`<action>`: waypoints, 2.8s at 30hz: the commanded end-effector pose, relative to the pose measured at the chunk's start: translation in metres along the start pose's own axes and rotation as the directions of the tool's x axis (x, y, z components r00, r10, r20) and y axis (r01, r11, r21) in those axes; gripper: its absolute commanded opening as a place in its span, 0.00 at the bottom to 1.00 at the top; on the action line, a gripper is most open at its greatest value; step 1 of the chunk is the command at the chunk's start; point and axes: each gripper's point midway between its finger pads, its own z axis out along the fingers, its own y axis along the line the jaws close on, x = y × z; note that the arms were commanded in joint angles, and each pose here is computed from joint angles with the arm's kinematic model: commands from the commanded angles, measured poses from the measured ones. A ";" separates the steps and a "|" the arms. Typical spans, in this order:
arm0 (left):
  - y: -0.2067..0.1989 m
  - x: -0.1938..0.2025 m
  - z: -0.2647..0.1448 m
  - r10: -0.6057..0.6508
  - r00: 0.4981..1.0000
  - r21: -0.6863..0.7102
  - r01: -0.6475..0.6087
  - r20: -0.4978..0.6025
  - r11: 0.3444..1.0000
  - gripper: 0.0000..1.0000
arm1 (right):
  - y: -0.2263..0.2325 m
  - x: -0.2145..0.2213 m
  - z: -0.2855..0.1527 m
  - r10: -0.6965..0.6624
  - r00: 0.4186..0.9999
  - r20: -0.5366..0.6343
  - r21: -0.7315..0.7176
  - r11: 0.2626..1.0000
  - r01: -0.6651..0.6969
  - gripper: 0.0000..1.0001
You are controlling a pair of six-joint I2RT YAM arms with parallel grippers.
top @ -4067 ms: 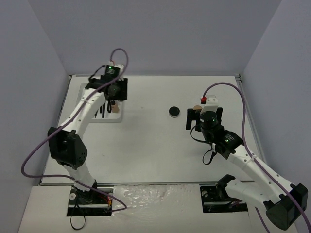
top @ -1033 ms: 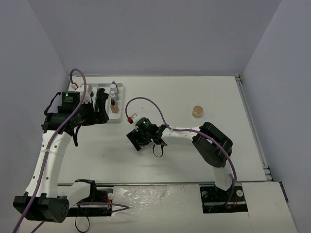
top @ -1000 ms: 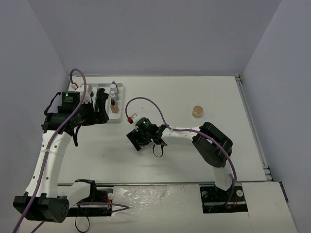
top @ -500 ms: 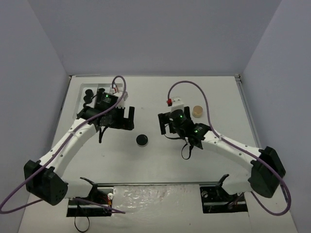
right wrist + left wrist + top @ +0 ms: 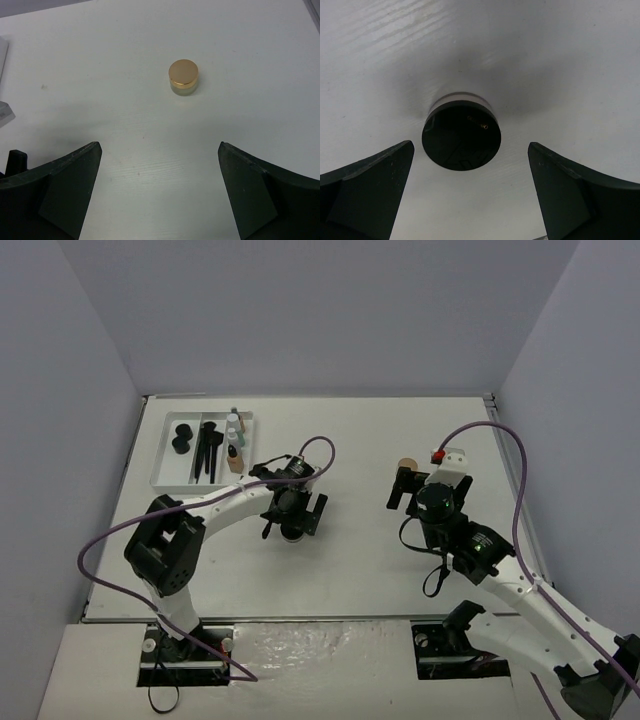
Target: Organize the makeup
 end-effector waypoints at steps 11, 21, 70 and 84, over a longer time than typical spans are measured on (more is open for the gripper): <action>0.003 -0.016 0.019 -0.059 0.997 -0.064 0.062 0.057 0.996 0.74 | -0.011 -0.011 0.010 -0.014 0.999 0.037 0.075 0.997 0.011 1.00; 0.021 -0.032 -0.036 -0.076 0.992 -0.116 0.088 0.105 0.989 0.12 | -0.009 -0.016 0.020 -0.022 0.999 0.033 0.059 0.998 0.020 1.00; 0.426 -0.122 -0.006 -0.547 0.775 -0.278 0.627 0.315 0.728 0.10 | -0.031 -0.022 0.062 -0.015 1.000 -0.018 0.059 0.998 0.017 1.00; 0.411 -0.134 -0.032 -0.541 0.757 -0.227 0.637 0.367 0.737 0.49 | -0.044 0.001 0.112 0.043 0.987 -0.156 0.133 0.991 -0.023 1.00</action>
